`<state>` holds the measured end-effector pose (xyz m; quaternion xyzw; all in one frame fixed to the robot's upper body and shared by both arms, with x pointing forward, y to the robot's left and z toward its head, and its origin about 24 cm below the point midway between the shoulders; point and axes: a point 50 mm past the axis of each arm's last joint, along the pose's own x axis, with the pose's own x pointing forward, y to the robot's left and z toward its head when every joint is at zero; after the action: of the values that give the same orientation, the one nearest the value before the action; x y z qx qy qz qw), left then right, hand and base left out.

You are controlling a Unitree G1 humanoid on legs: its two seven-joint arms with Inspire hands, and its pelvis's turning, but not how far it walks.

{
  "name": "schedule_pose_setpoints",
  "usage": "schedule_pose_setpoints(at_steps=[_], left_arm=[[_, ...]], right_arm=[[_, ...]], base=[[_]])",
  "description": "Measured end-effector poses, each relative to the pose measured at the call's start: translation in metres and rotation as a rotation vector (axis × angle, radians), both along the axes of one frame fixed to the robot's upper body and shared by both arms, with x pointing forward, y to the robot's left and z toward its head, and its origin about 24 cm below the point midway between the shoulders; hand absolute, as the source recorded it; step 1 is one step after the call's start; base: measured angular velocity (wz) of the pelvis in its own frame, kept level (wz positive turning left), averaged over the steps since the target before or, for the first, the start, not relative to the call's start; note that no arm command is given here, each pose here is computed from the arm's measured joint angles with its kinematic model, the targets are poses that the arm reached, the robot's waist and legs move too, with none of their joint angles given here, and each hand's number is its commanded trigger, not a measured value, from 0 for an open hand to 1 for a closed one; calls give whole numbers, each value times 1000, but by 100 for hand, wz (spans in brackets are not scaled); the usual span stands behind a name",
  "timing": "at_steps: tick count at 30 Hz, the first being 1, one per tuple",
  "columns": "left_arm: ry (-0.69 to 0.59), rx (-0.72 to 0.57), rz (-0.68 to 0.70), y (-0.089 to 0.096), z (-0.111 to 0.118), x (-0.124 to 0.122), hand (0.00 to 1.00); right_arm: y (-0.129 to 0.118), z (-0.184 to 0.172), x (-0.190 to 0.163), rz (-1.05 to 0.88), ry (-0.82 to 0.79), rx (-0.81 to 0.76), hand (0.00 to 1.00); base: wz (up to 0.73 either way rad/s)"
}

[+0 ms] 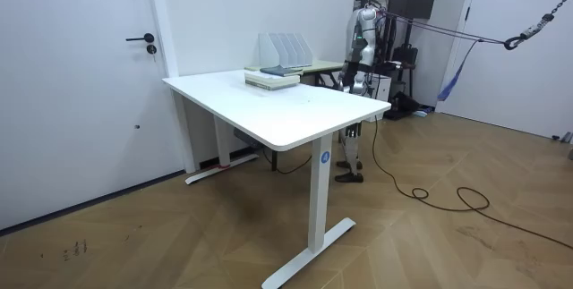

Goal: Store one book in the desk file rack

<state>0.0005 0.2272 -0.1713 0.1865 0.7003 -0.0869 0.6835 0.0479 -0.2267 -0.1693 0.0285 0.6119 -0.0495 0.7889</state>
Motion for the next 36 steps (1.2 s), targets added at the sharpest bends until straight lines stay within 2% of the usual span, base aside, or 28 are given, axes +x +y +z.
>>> schedule_pose_setpoints(at_steps=[24, 30, 36], left_arm=[[-56, 12, -9, 0, 0, 10, 0], [-139, 40, -37, 2, 3, 34, 0], [-283, 79, -156, 2, 11, 64, 0]], right_arm=[[-1, 0, 0, -4, -8, -5, 0], [-1, 1, 3, 29, -20, -14, 0], [-1, 2, 8, 73, -41, -25, 0]], base=[[0], [1], [0]])
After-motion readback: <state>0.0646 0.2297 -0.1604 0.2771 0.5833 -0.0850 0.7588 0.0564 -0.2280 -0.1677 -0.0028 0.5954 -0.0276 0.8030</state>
